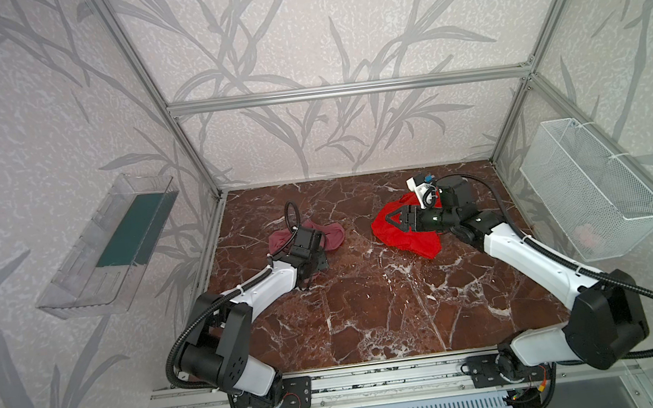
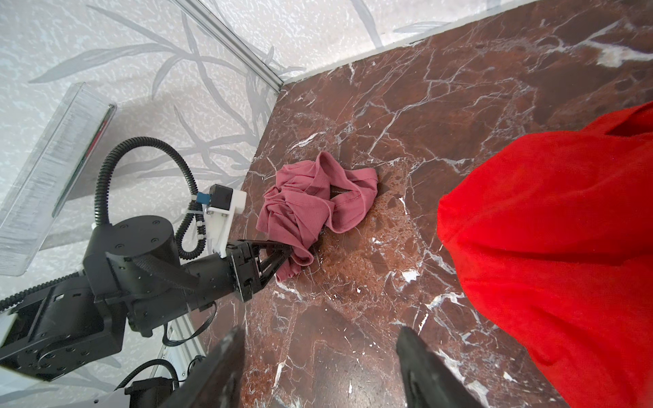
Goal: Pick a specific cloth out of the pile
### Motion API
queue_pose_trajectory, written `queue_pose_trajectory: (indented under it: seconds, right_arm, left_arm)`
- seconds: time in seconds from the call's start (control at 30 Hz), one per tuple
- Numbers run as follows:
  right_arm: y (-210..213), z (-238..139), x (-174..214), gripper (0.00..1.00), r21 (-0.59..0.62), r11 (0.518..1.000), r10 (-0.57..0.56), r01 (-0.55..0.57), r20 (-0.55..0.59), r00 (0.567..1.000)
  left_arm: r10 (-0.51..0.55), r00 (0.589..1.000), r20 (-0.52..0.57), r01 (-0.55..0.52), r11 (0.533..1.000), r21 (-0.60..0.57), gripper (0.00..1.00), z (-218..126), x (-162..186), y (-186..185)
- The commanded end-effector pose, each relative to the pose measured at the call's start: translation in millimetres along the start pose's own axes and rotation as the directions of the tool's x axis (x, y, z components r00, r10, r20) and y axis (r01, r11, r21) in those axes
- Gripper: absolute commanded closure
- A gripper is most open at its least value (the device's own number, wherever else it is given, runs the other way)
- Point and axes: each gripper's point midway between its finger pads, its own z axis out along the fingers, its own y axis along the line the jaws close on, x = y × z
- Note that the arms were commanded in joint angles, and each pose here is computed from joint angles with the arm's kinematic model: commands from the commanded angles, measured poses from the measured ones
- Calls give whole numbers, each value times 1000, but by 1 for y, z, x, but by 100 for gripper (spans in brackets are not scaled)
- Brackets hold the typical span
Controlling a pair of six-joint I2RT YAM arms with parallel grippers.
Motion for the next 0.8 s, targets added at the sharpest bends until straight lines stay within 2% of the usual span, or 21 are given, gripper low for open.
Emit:
queue_pose_trajectory:
  seconds: [0.0, 0.3, 0.77]
  right_arm:
    - [3, 2, -7, 32, -4, 1000, -14, 14, 2, 1000]
    - [1, 7, -15, 32, 13, 1000, -23, 23, -4, 1000]
    - [2, 1, -31, 32, 40, 999, -37, 37, 11, 999]
  left_arm:
    - [-41, 998, 40, 43, 999, -30, 70, 8, -18, 7]
    - [-155, 987, 32, 155, 988, -14, 72, 36, -41, 31]
    - [-305, 950, 73, 312, 942, -125, 72, 51, -83, 112]
